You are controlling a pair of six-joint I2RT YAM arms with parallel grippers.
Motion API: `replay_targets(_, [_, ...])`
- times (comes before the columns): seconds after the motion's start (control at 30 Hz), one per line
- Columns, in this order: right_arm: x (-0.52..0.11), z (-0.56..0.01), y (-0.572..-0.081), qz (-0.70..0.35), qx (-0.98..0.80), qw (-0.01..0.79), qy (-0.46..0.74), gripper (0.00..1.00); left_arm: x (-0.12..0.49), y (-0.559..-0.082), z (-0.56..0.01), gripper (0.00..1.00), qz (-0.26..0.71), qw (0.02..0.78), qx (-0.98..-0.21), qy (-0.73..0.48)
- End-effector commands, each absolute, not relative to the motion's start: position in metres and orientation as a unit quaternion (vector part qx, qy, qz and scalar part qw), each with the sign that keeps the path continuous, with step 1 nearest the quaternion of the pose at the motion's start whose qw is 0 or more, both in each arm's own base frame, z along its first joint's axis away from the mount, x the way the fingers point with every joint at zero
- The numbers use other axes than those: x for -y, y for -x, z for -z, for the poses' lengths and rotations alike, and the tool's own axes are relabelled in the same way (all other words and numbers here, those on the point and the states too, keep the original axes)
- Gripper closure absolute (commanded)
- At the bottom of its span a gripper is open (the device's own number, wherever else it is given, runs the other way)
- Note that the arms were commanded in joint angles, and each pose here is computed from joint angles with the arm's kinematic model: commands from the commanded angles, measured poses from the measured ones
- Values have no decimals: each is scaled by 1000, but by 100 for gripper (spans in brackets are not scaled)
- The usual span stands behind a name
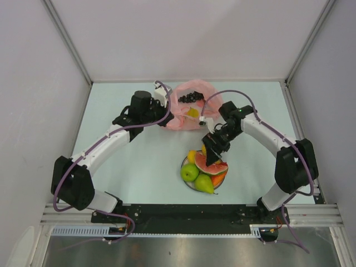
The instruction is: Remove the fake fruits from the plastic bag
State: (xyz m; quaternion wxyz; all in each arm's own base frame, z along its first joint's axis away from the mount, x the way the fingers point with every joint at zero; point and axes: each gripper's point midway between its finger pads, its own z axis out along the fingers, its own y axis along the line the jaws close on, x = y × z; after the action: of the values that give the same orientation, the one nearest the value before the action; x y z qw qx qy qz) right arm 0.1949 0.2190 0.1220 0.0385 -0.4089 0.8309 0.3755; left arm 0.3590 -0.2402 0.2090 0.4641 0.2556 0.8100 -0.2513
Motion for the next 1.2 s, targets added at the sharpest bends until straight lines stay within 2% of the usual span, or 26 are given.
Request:
replay_targets(0.0, [-225,-186,-241,-363,-811,173,425,0,241,-362,-232,100,263,485,-794,-257])
replay_targets(0.17, [-246,-255,-310,-360,-784,340,375,0,241,-355,-246,100,270,490,-783,-272])
replay_targets(0.3, [-262,-265,-365,-358,-774,404,331,0,237,-344,-246,100,272,484,-783,-281])
replay_targets(0.4, [-282,-253,-414,-367,-775,416,302,13,235,-334,-239,100,276,475,-786,-284])
replay_targets(0.43, [-284,-248,-430,-357,-780,423,291,21,234,-333,-238,100,276,474,-787,-284])
replay_targets(0.47, [-290,-210,-448,-358,-807,389,262,25,233,-329,-232,100,277,468,-789,-285])
replay_targets(0.5, [-294,-212,-463,-354,-806,398,257,31,232,-329,-231,100,271,471,-787,-293])
replay_targets(0.53, [-290,-194,-474,-331,-823,393,240,43,231,-327,-229,100,270,471,-787,-294])
replay_targets(0.57, [-289,-183,-479,-318,-835,389,226,45,229,-326,-221,100,268,464,-792,-292])
replay_targets(0.67, [-285,-148,-443,-293,-856,354,238,47,227,-320,-208,100,267,452,-799,-292])
replay_targets(0.73, [-275,-130,-408,-265,-871,332,248,43,226,-318,-205,100,267,455,-798,-293])
replay_targets(0.8, [-272,-133,-395,-262,-871,337,242,38,223,-315,-195,100,263,451,-802,-289])
replay_targets(0.87, [-266,-132,-403,-252,-873,353,222,32,221,-312,-185,100,263,444,-809,-282])
replay_targets(0.9, [-266,-132,-408,-251,-873,360,213,23,221,-311,-184,100,266,443,-808,-283])
replay_targets(0.97, [-267,-146,-430,-253,-859,391,210,15,221,-309,-181,100,267,439,-809,-285])
replay_targets(1.0, [-268,-145,-438,-247,-859,396,211,5,221,-309,-180,100,268,438,-810,-284])
replay_targets(1.03, [-272,-147,-452,-244,-857,401,213,0,221,-309,-180,100,268,437,-810,-284])
replay_targets(1.17, [-281,-142,-488,-226,-856,413,215,0,223,-313,-184,100,266,442,-808,-284])
